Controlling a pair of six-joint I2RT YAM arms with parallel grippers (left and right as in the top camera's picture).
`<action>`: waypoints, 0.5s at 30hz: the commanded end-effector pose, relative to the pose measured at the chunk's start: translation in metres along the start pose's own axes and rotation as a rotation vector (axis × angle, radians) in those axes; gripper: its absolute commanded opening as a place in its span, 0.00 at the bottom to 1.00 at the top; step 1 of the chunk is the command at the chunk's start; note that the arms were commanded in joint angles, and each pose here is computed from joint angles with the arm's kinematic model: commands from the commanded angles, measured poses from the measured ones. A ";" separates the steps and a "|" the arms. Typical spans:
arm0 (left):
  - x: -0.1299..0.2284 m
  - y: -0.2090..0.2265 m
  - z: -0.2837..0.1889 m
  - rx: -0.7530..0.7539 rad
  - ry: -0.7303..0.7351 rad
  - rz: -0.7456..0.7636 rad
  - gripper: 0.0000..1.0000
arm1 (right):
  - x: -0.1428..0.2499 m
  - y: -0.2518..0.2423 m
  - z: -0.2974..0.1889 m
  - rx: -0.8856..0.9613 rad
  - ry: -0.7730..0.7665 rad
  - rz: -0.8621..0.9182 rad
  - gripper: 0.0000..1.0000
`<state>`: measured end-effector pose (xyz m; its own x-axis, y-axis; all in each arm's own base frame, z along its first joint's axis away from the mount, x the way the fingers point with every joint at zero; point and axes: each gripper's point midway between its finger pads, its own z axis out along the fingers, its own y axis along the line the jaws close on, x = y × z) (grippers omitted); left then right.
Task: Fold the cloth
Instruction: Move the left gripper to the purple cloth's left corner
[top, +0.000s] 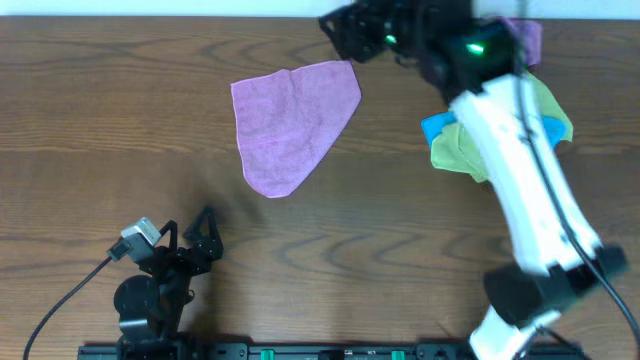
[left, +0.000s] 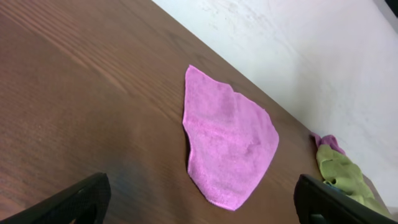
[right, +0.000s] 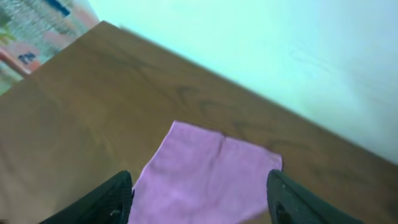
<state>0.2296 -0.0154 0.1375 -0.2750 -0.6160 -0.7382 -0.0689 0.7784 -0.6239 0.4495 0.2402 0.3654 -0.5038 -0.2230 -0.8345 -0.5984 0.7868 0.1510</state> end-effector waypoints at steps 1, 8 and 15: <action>0.009 -0.003 0.002 0.034 0.036 -0.030 0.95 | 0.028 0.005 0.000 -0.014 0.108 0.005 0.68; 0.014 -0.003 0.001 0.033 0.059 -0.061 0.95 | 0.092 0.015 -0.026 -0.023 0.377 0.085 0.67; 0.006 -0.015 0.001 0.089 0.032 -0.064 0.95 | 0.120 0.022 -0.039 -0.029 0.505 0.121 0.66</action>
<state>0.2300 -0.0249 0.1424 -0.2901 -0.6497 -0.7027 -0.0271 0.7395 -0.6726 0.3563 0.2050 0.2898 -0.8060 -0.3739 -0.4590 -0.5201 0.8174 0.2475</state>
